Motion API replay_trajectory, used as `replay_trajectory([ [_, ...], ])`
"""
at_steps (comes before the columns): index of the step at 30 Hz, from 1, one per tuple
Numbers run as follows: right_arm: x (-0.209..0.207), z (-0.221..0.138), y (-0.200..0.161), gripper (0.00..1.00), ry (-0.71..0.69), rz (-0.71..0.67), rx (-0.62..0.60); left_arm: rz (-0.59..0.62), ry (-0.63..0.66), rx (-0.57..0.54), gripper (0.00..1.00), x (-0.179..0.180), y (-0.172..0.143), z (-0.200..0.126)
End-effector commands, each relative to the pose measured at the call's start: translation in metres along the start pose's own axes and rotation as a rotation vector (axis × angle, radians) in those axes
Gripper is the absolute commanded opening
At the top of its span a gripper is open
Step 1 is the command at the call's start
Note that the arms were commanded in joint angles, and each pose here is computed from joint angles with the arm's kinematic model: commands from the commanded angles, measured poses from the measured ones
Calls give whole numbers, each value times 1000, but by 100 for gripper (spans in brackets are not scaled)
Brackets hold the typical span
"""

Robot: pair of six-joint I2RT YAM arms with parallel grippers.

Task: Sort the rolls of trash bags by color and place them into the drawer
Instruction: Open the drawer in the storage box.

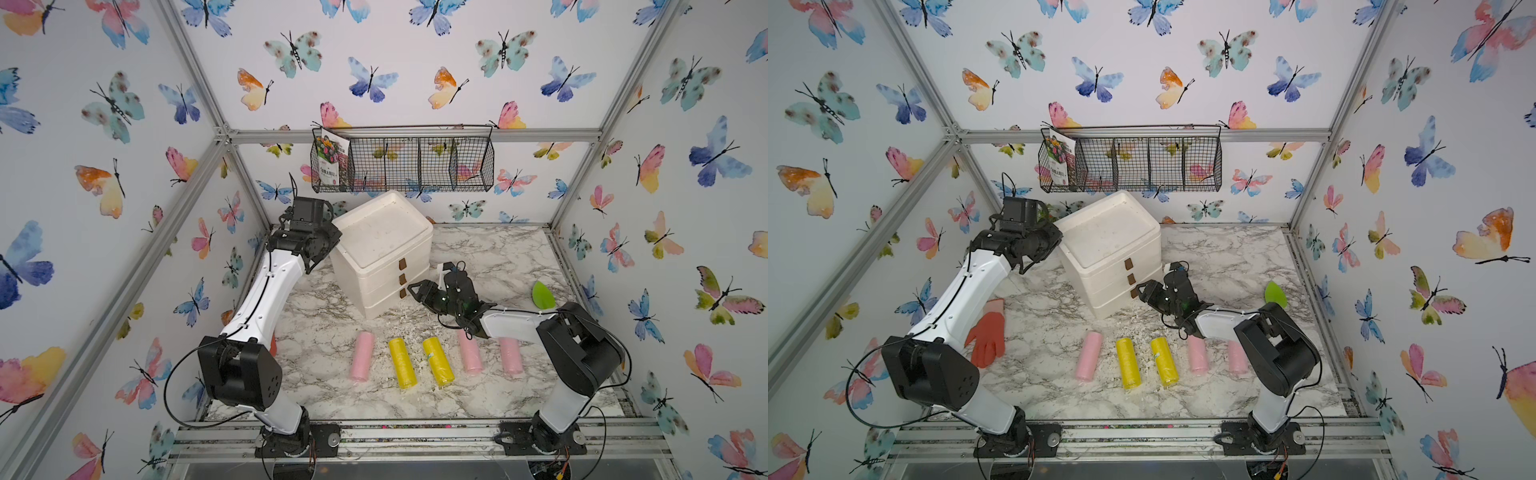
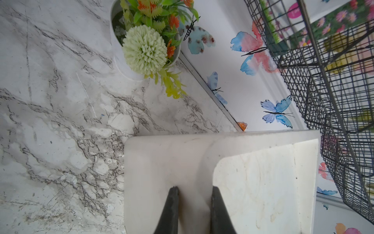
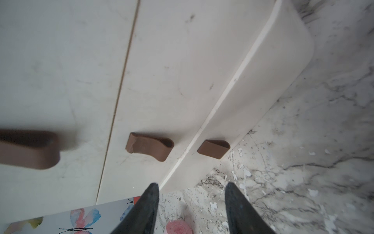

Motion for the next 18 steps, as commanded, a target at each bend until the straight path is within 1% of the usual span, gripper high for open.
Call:
replay_trajectory([
  [1, 13, 6, 11, 55, 83, -5, -36, -34, 16, 164, 0, 10, -23, 31],
  [11, 16, 15, 15, 54, 128, -8, -52, -20, 19, 170, 0, 9, -22, 35],
  [18, 9, 23, 12, 53, 132, 11, -51, -19, 23, 165, 0, 7, -21, 34],
])
Point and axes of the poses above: each gripper's point midway between its finger pads, its own z axis out along the fingers, its own x axis along the line the jaws close on, y = z × x, the point moved 10 cm from there along -z, back along the fingers, and after that the axes turned 8 degrees about -z, right-handed, at the moved point
